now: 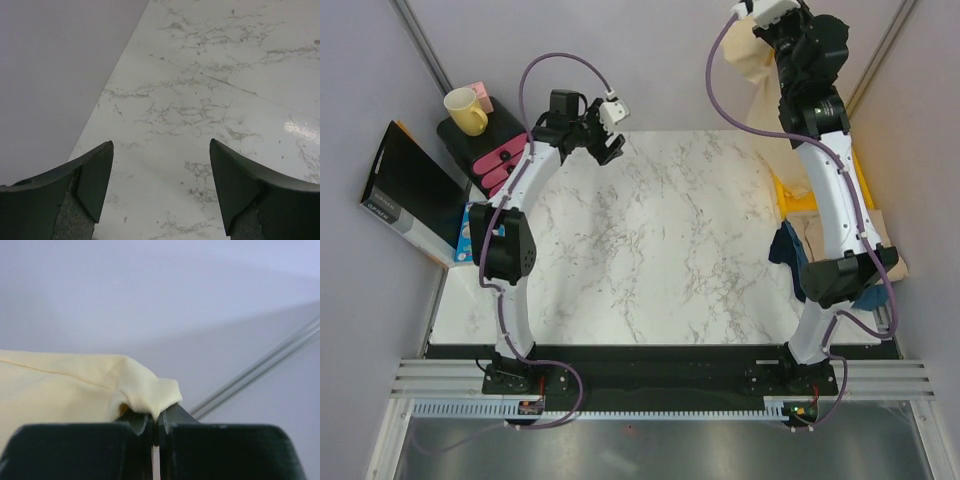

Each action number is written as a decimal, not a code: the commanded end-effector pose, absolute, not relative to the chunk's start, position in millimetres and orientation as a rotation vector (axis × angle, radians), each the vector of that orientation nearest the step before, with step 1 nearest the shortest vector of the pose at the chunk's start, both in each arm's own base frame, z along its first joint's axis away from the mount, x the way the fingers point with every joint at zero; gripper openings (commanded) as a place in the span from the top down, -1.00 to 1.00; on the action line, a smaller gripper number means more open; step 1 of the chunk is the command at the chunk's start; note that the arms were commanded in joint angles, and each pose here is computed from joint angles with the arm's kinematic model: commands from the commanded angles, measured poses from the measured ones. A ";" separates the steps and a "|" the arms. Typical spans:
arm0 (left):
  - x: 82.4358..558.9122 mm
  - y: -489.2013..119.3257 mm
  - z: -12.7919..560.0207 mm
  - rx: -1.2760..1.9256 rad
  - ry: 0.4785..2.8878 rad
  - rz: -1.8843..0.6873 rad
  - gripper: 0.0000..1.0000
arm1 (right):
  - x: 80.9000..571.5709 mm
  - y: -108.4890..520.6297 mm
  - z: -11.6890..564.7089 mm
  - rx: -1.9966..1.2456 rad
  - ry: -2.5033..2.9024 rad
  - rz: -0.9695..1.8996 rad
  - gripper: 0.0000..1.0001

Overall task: Fold and stack the t-shirts
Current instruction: Move the tshirt to the center of the board

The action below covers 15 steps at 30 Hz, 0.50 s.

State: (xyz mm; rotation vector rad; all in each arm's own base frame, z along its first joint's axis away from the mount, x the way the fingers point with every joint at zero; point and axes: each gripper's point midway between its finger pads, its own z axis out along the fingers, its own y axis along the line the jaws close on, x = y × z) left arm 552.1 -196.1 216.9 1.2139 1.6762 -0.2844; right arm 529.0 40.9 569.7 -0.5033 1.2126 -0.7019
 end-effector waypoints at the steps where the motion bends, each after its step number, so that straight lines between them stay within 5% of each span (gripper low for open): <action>1: 564.7 -236.1 234.3 1.224 1.551 -0.319 -0.71 | 499.1 83.3 636.7 -0.547 0.940 -0.771 1.00; 15: 535.0 -290.7 187.4 1.208 1.586 -0.563 -0.79 | 430.2 117.3 727.4 -0.433 0.563 -0.932 1.00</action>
